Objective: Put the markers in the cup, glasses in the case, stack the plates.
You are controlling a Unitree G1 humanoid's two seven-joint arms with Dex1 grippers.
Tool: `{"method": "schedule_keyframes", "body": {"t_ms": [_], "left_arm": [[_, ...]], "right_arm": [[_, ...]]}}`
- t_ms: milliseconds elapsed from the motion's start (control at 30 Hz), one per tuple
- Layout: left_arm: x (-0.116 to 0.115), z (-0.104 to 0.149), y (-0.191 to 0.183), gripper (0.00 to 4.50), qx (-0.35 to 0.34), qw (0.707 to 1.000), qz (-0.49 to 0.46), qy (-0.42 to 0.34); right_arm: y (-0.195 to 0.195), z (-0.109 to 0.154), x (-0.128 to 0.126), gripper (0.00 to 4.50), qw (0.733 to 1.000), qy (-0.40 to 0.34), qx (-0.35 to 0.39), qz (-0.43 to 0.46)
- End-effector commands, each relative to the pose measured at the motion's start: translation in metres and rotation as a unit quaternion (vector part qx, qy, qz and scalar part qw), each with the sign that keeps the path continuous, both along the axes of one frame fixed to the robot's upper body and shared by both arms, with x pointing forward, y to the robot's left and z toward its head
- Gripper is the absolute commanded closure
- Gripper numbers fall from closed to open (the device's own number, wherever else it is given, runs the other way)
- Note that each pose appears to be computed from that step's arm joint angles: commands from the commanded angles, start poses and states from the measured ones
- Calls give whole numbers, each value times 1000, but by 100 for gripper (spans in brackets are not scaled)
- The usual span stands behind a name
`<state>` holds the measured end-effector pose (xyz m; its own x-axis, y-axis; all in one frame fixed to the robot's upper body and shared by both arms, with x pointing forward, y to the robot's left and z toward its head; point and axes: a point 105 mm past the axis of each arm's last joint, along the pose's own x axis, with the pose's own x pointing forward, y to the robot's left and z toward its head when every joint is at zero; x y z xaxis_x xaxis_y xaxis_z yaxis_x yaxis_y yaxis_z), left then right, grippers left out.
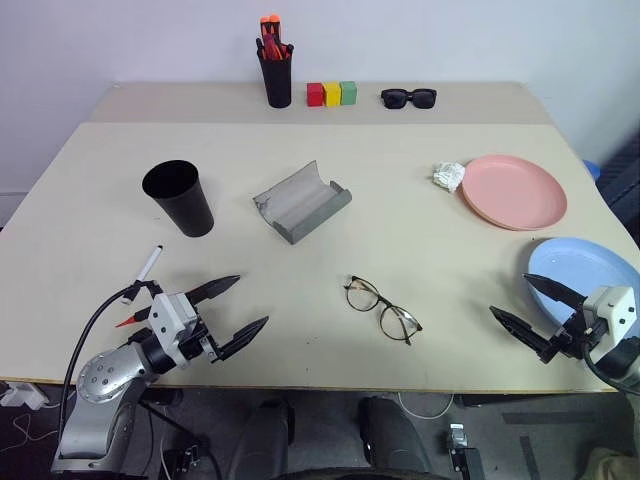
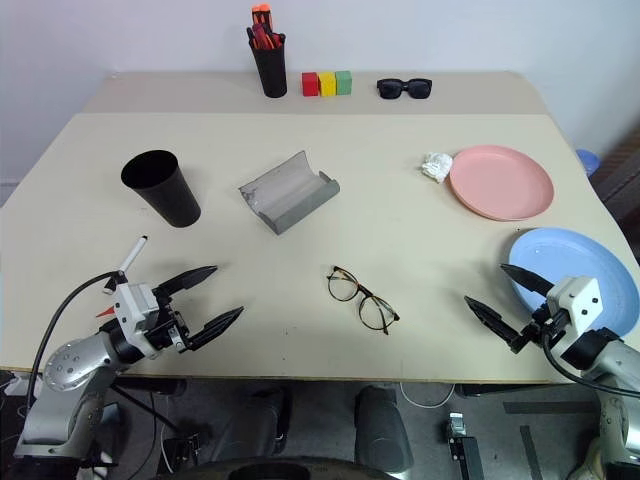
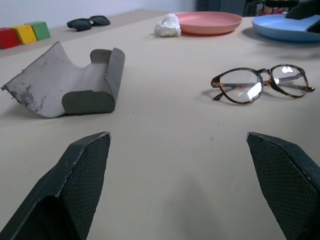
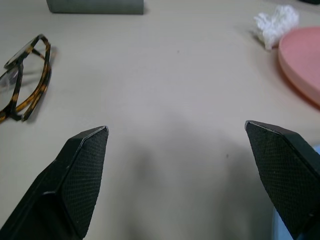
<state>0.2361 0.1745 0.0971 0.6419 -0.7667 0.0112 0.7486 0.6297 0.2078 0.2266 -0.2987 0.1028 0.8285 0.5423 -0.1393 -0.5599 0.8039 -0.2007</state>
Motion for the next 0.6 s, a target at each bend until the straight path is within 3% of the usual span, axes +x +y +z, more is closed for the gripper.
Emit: {"method": "schedule_keyframes", "body": {"t_ms": [33,600], "left_arm": [[1,2,-1,0,-3,1000,-2,-11],[-5,-15,-4,0,-7,1000,6,-5]], "right_arm": [[6,16,2,3,1000,-29,-7,11],[18,22,5,3,999,-29,-3,32]]}}
